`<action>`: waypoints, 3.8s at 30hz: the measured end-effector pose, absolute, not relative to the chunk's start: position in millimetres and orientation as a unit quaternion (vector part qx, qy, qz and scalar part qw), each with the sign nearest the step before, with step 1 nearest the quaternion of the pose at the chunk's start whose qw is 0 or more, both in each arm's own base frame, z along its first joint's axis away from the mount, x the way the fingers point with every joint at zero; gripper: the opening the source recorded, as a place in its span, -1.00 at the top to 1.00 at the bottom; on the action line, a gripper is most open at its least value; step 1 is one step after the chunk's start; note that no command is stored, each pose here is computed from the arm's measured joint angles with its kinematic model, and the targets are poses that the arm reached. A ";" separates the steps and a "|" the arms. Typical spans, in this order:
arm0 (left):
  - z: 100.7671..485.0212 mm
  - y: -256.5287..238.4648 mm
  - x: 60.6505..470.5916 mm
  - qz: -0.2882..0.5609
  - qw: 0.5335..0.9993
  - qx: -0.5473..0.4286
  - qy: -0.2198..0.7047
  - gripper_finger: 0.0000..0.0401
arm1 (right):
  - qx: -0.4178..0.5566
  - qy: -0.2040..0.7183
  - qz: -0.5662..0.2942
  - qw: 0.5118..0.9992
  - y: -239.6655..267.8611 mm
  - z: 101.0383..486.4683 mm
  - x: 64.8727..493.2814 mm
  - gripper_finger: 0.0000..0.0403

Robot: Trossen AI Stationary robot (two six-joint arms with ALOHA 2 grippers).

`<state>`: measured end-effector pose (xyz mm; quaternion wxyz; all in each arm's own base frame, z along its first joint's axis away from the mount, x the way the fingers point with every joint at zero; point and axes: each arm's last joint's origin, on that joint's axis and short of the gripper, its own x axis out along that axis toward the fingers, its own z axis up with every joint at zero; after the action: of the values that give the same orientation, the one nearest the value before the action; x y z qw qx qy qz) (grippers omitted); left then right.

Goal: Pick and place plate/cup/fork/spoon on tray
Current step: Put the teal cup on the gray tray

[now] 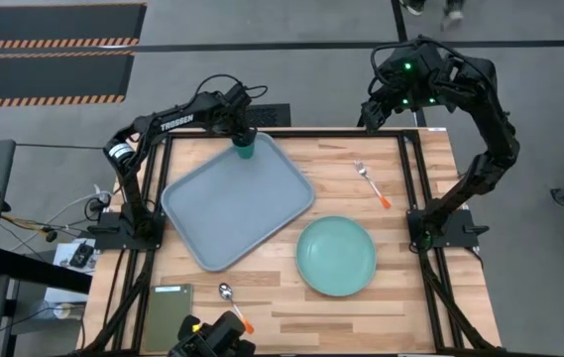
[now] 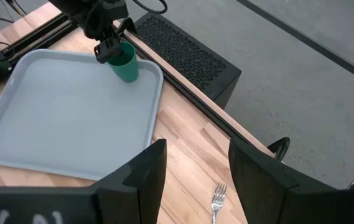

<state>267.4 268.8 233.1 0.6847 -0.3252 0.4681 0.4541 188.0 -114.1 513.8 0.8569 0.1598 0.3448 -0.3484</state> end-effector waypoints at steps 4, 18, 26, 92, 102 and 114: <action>233.2 268.9 267.5 0.458 0.683 -0.331 0.464 -0.15 | 0.160 0.345 -0.348 0.857 -114.1 513.8 188.0 0.02; 232.4 267.4 266.0 0.445 0.683 -0.318 0.483 0.60 | 0.160 0.345 -0.348 0.857 -114.0 513.8 188.0 0.02; 232.8 256.2 260.1 0.420 0.661 -0.311 0.539 0.98 | 0.160 0.345 -0.348 0.857 -114.0 513.8 188.1 0.02; 224.2 123.1 136.8 0.500 0.620 -0.352 0.492 1.00 | 0.161 0.345 -0.347 0.857 -114.0 513.8 188.1 0.02; 226.2 127.6 126.1 0.504 0.611 -0.353 0.497 1.00 | 0.160 0.345 -0.346 0.858 -113.9 513.8 188.2 0.02; 227.9 130.7 120.3 0.520 0.604 -0.353 0.490 1.00 | 0.157 0.346 -0.345 0.858 -113.9 513.9 188.0 0.02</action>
<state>120.3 130.7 227.9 0.6039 -0.3533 0.4902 0.5198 188.0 -113.9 513.9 0.8582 0.1571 0.3458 -0.3453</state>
